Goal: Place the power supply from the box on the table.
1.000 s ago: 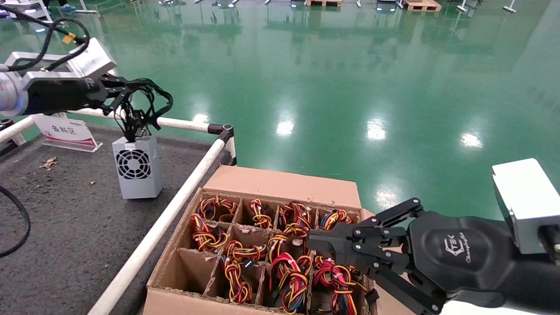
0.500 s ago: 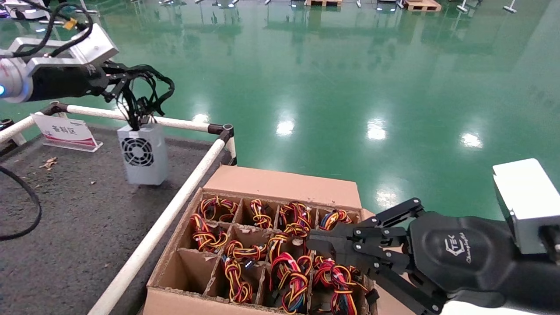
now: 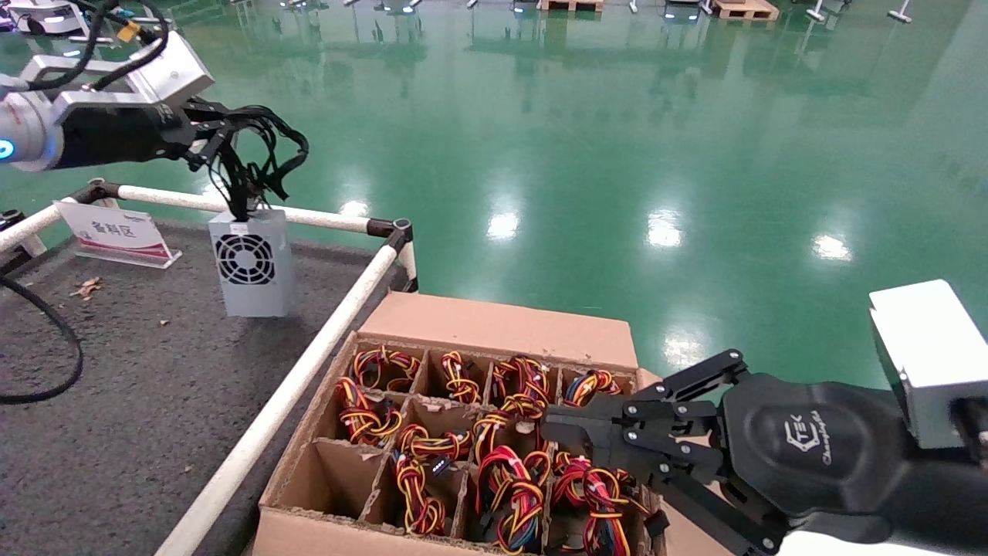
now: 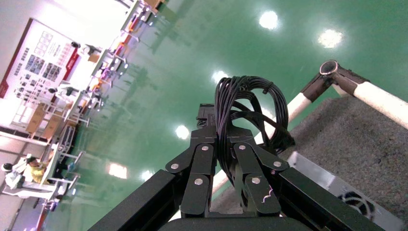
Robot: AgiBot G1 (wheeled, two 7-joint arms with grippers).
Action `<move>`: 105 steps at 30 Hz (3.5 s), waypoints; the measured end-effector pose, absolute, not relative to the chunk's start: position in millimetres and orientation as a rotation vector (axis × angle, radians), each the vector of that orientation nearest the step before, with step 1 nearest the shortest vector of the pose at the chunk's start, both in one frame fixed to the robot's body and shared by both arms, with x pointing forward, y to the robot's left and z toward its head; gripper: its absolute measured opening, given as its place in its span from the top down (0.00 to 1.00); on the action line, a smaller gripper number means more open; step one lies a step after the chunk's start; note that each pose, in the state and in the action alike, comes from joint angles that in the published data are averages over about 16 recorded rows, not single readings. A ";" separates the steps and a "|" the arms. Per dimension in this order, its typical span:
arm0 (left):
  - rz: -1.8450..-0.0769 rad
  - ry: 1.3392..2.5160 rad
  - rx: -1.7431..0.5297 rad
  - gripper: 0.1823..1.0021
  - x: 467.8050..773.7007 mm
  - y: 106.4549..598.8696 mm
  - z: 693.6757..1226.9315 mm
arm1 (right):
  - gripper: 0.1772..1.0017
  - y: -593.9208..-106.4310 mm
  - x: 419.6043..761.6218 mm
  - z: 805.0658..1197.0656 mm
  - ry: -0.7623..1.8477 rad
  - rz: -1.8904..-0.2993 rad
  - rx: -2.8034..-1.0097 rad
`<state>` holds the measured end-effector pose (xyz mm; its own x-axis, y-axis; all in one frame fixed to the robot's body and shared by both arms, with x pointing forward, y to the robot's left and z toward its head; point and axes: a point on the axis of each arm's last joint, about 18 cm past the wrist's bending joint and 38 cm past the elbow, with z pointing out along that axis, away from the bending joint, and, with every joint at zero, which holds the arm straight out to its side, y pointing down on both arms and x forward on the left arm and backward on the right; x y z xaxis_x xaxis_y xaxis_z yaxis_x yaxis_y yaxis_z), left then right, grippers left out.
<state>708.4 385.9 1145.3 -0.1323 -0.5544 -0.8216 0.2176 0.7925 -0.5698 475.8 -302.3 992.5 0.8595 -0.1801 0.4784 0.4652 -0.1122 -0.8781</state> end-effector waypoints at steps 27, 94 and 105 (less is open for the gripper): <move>-0.698 1.632 -0.347 0.98 714.7 406.2 1105.5 | 0.99 -302.3 475.8 992.5 -0.229 -0.555 -1.595; -0.752 1.812 -0.369 0.30 692.4 392.5 1114.2 | 0.99 -302.3 475.8 992.5 -0.229 -0.555 -1.595; -0.869 1.795 -0.349 0.08 687.4 379.8 1121.4 | 0.99 -302.3 475.8 992.5 -0.229 -0.555 -1.595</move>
<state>687.4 379.8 1121.4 -0.3953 -0.6056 -0.6907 0.1661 0.6924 -0.7022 475.8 -302.3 992.5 0.8595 -0.1801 0.4784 0.4652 -0.1122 -0.8781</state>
